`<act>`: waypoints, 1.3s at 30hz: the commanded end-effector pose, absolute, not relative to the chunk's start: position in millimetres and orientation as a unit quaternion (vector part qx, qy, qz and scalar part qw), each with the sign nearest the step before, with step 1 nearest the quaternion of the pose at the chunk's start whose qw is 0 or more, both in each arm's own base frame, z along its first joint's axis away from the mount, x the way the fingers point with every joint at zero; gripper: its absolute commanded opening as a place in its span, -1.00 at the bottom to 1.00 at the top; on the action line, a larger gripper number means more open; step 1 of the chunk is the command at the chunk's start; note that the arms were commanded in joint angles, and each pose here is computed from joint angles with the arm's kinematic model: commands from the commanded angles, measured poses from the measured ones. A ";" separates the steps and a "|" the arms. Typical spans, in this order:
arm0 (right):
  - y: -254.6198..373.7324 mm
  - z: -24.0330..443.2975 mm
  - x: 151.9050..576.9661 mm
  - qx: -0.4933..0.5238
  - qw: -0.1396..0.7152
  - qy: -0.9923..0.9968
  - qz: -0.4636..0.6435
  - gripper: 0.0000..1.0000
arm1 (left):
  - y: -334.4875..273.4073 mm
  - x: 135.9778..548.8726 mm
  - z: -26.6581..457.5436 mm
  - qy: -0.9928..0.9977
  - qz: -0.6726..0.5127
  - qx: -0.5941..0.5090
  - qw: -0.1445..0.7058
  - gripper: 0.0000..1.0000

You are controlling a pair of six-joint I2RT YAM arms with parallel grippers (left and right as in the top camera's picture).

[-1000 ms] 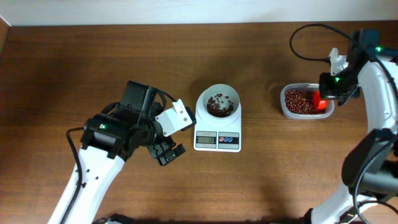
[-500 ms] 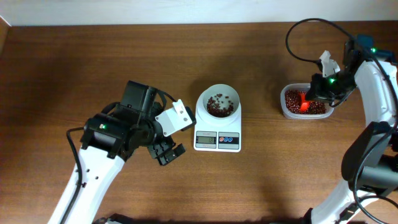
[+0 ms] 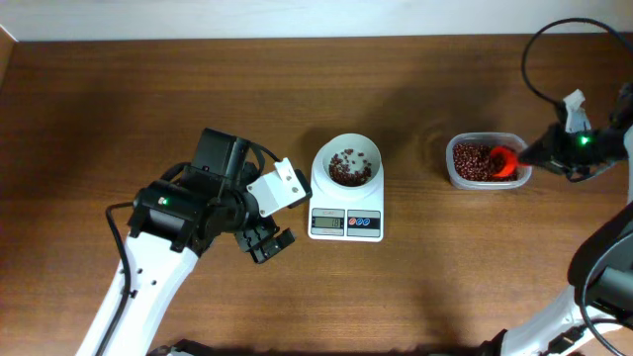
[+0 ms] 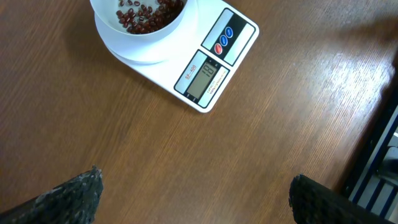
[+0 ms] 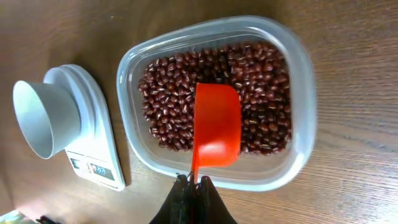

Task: Scoop and weigh 50g on scale
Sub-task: 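Dip the scoop into the red beans and scoop more, then carry the filled scoop with the right gripper over the white bowl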

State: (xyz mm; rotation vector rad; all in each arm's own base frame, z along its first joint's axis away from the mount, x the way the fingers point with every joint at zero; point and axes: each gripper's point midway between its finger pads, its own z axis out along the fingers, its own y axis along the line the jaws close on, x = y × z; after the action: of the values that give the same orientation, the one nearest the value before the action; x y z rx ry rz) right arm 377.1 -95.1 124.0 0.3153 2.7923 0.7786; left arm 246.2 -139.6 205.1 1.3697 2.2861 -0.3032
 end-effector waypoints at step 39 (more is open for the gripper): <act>150.7 182.8 373.8 -0.130 0.075 0.840 0.522 -0.92 | -141.5 249.0 212.0 0.823 -0.113 0.503 0.239 0.98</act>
State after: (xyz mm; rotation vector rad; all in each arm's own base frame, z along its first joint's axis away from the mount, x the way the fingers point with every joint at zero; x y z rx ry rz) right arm 373.5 137.6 188.4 -0.3767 2.5086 1.5376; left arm 246.1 -139.6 205.0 1.3698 2.2864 -0.3033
